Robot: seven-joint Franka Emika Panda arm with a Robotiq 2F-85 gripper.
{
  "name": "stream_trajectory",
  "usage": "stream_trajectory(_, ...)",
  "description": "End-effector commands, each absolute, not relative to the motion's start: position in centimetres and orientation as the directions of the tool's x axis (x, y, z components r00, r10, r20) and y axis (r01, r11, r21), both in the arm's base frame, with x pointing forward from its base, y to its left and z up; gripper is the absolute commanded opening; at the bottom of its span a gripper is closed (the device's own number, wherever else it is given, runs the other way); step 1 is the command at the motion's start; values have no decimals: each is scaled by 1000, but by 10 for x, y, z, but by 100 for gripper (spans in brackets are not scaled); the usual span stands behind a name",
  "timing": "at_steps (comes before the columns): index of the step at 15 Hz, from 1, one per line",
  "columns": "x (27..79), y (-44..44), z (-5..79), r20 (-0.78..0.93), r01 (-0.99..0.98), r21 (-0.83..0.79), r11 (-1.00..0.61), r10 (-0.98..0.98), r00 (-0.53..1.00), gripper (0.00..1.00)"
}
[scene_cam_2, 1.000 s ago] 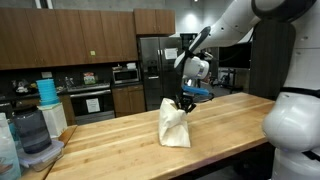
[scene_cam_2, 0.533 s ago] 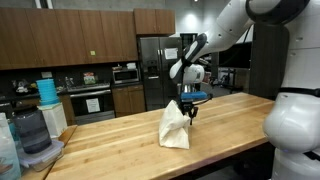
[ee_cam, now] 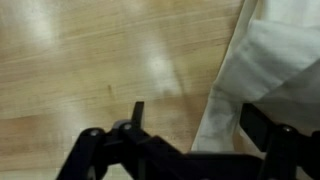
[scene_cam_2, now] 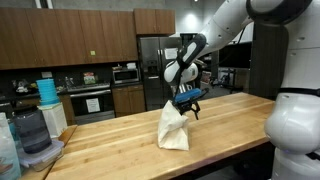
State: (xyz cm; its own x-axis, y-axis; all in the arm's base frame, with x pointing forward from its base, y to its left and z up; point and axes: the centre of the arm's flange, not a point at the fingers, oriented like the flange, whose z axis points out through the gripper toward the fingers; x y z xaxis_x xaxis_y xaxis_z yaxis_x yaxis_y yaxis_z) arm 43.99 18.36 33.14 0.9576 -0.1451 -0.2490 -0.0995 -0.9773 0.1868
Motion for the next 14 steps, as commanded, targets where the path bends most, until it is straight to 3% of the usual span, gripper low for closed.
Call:
stream_trajectory(1, 438, 193, 355, -199, -150, 256, -955, -204, 958, 100)
stream_trajectory(14, 392, 187, 471, 122, -321, 209, -924, -301, 946, 100)
